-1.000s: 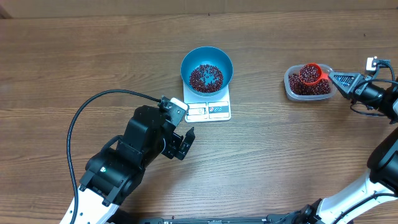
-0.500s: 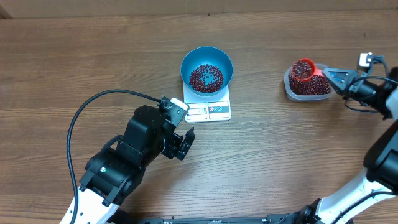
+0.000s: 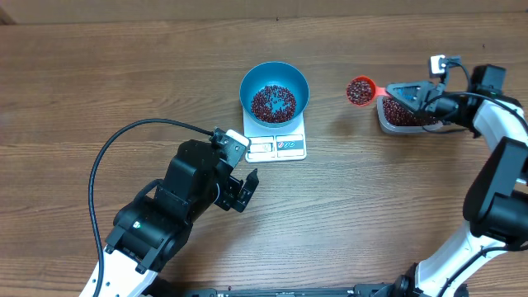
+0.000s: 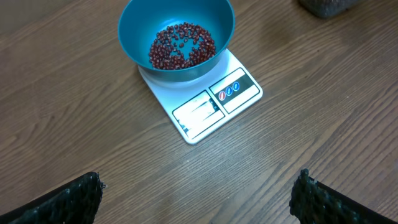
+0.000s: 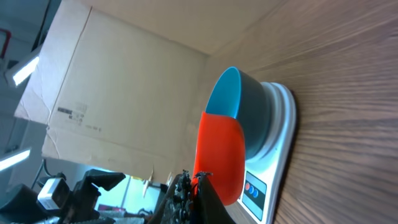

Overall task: Scoop item into bowl and weigh 150g on scale
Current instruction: 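Carry the filled scoop left over the teal bowl, then tilt the scoop with the right gripper to pour beans into the bowl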

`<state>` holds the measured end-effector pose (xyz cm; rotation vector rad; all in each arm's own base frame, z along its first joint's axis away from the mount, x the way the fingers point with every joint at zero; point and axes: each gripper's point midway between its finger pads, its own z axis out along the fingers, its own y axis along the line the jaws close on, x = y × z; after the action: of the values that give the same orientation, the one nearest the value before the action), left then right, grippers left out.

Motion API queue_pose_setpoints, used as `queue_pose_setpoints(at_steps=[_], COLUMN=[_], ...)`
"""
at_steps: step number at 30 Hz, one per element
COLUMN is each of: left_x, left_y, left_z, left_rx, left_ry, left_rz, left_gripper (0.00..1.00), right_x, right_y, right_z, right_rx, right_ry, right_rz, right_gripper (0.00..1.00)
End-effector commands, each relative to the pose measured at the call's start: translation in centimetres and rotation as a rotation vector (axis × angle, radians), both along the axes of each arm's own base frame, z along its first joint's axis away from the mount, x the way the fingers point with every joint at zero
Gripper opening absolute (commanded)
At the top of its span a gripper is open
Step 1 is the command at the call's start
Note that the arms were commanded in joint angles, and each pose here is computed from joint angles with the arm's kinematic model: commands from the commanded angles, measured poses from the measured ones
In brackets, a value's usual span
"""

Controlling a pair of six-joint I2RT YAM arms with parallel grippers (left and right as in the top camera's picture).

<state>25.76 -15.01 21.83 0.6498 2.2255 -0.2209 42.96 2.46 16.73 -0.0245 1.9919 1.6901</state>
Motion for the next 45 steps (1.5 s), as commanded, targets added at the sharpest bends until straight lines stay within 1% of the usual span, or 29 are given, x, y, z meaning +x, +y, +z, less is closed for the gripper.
queue_pose_setpoints(at_steps=[1, 15, 22, 29, 45], left_x=[0.1, 0.1, 0.1, 0.1, 0.1], left_y=[0.3, 0.3, 0.3, 0.3, 0.3], left_z=[-0.1, -0.1, -0.1, -0.1, -0.1], left_rx=[0.016, 0.016, 0.016, 0.016, 0.016], left_ry=[-0.010, -0.010, -0.010, -0.010, -0.010], left_rz=[-0.003, -0.003, -0.003, -0.003, -0.003], left_gripper=[1.00, 1.00, 1.00, 0.99, 1.00], right_x=[0.3, 2.4, 2.8, 2.8, 3.7], right_y=[1.4, 7.4, 10.1, 12.4, 15.8], right_z=[-0.2, 0.1, 0.4, 0.6, 0.5], right_rx=[0.039, -0.017, -0.038, -0.062, -0.147], right_ry=[0.063, 0.073, 0.052, 0.003, -0.106], right_rz=[0.031, 0.107, 0.135, 0.168, 0.154], right_gripper=[0.04, 0.04, 0.04, 0.04, 0.04])
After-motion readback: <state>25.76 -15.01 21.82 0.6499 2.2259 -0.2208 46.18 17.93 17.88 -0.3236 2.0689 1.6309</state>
